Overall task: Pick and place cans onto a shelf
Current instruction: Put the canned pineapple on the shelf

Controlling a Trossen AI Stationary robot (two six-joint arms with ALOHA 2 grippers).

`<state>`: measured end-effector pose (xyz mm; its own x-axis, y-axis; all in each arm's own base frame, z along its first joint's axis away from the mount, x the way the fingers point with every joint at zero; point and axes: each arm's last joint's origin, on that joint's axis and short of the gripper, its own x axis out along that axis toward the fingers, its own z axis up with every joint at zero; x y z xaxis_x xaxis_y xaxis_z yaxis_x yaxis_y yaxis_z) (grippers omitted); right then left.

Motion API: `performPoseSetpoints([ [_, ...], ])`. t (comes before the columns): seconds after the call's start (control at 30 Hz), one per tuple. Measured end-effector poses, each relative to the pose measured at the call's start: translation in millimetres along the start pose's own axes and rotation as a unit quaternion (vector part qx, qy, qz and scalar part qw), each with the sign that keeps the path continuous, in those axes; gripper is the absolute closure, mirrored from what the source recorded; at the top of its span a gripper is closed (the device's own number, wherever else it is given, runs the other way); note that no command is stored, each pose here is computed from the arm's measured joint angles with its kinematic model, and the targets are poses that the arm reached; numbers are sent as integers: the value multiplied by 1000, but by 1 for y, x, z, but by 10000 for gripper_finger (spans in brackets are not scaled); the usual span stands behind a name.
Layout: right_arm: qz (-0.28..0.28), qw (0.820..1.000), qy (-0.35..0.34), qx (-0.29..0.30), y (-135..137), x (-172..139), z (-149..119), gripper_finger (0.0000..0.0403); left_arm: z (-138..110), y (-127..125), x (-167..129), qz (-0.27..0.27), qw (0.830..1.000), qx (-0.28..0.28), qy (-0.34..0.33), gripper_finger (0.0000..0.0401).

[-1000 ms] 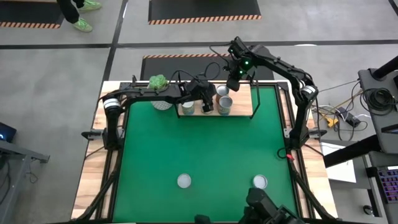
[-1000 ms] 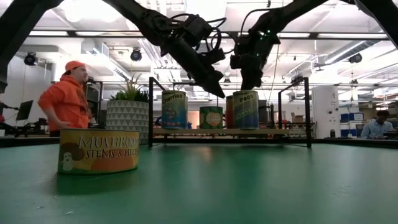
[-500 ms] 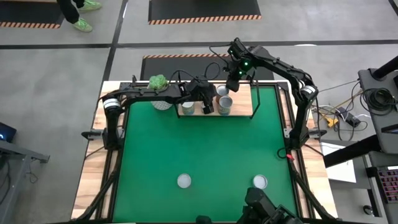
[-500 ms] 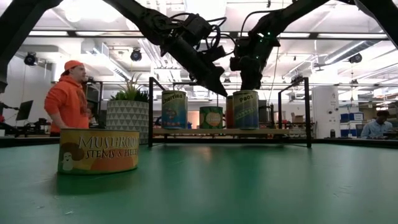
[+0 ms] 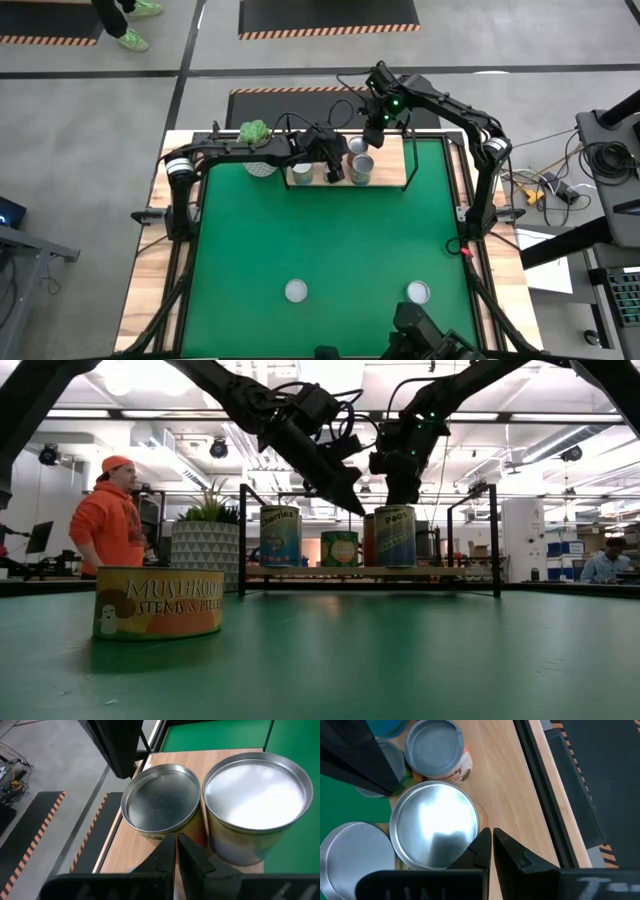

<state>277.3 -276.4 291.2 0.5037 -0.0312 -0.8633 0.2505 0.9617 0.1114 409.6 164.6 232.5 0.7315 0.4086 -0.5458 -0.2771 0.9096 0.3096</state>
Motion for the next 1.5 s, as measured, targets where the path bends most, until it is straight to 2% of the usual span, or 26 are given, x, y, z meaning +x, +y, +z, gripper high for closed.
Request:
performPoseSetpoints([
  [0.4,0,1000,-1,0,0,0,0,394,0,0,1,1,1000,-13,-7,401],
  [0.7,3,1000,-2,-1,0,0,0,394,-8,-5,14,-13,1000,-19,-1,401],
  [1.1,22,1000,16,9,3,0,-4,394,-7,-2,14,23,999,-32,-2,401],
  [1.3,21,999,18,22,3,-1,-4,394,-6,2,13,85,995,-44,2,401],
  [1.5,22,999,20,27,4,-2,-5,394,-5,3,13,87,995,-44,2,401],
])
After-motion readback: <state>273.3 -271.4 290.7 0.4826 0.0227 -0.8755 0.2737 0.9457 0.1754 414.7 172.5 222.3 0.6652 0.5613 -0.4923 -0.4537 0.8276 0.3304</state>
